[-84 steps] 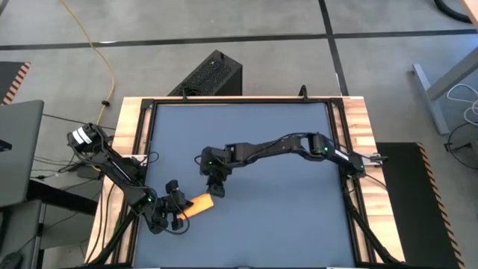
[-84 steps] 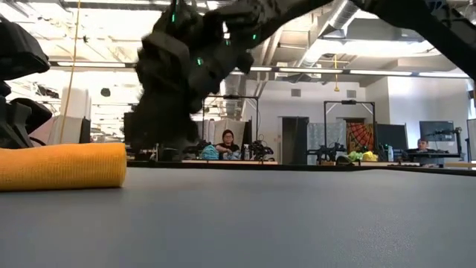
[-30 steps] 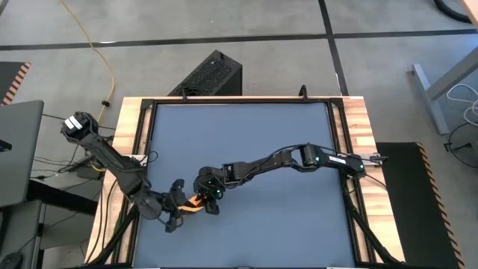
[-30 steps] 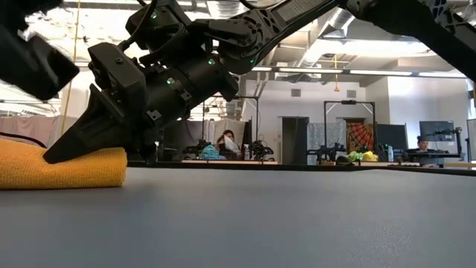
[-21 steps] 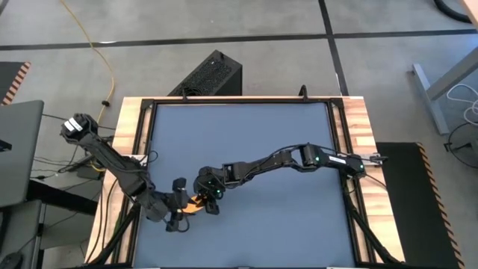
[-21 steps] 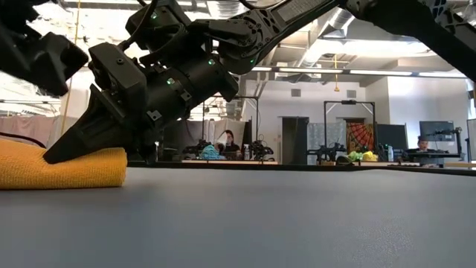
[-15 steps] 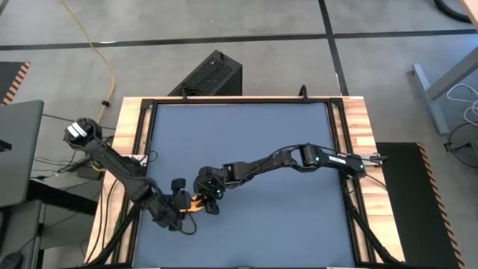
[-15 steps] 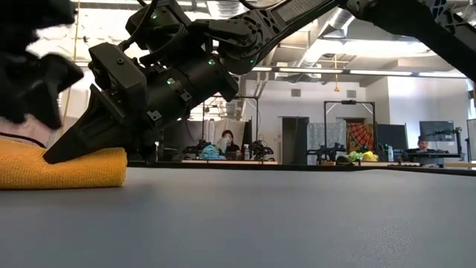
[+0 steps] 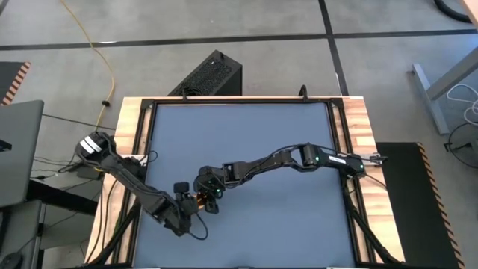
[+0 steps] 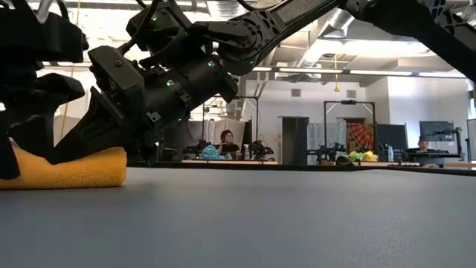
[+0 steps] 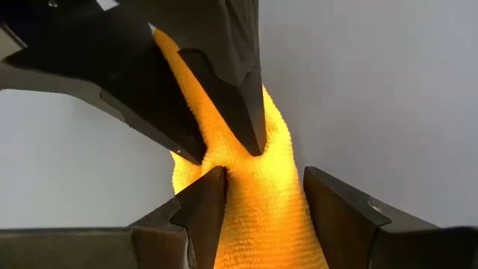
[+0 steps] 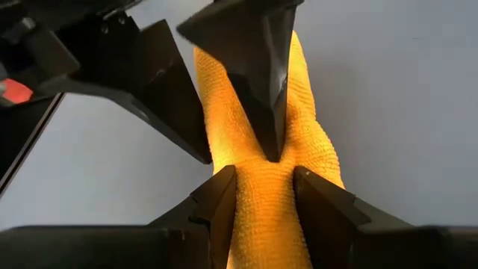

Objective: Roll towel
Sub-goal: Roll the orange microfiber towel

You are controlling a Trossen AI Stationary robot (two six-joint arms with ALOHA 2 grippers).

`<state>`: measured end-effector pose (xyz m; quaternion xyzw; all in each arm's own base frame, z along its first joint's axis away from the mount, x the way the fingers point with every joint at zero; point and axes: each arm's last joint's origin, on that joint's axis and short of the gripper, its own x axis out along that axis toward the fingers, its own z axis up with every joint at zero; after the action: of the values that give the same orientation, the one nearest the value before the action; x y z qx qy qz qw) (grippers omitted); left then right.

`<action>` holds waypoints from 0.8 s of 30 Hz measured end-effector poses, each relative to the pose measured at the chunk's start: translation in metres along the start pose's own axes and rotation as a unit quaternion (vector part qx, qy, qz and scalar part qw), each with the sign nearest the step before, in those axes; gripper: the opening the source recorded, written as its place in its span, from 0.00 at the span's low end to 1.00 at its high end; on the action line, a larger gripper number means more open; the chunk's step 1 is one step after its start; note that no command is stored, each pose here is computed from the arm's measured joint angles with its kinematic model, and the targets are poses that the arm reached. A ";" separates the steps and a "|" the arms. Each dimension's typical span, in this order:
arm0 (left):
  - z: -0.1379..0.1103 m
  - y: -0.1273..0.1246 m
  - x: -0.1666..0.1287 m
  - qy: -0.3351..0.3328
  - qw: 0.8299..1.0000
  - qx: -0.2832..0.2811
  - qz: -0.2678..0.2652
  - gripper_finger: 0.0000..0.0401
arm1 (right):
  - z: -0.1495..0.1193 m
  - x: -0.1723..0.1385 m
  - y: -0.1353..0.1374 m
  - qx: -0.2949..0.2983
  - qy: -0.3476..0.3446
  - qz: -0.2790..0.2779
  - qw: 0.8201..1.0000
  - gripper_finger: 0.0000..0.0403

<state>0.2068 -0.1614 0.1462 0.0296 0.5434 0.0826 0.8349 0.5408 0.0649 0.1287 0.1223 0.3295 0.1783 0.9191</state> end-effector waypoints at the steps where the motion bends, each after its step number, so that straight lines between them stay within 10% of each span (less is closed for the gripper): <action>1: 0.001 -0.001 0.001 0.007 1.000 0.000 0.004 0.44 | 0.000 0.000 0.000 0.001 0.000 0.000 1.000 0.40; 11: -0.002 0.003 0.009 0.055 0.996 -0.068 0.019 0.41 | 0.003 -0.008 0.003 0.032 0.018 -0.005 0.999 0.40; 19: -0.003 0.004 0.009 0.072 0.993 -0.088 0.013 0.07 | 0.014 -0.032 0.021 0.015 0.056 -0.010 0.998 0.40; 24: -0.004 0.004 0.009 0.075 0.991 -0.108 0.016 0.05 | 0.023 -0.063 0.045 -0.030 0.087 -0.050 0.994 0.40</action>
<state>0.2059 -0.1559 0.1369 -0.0580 0.5920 0.1563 0.7885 0.4996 0.0774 0.1970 0.0616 0.4083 0.1520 0.8980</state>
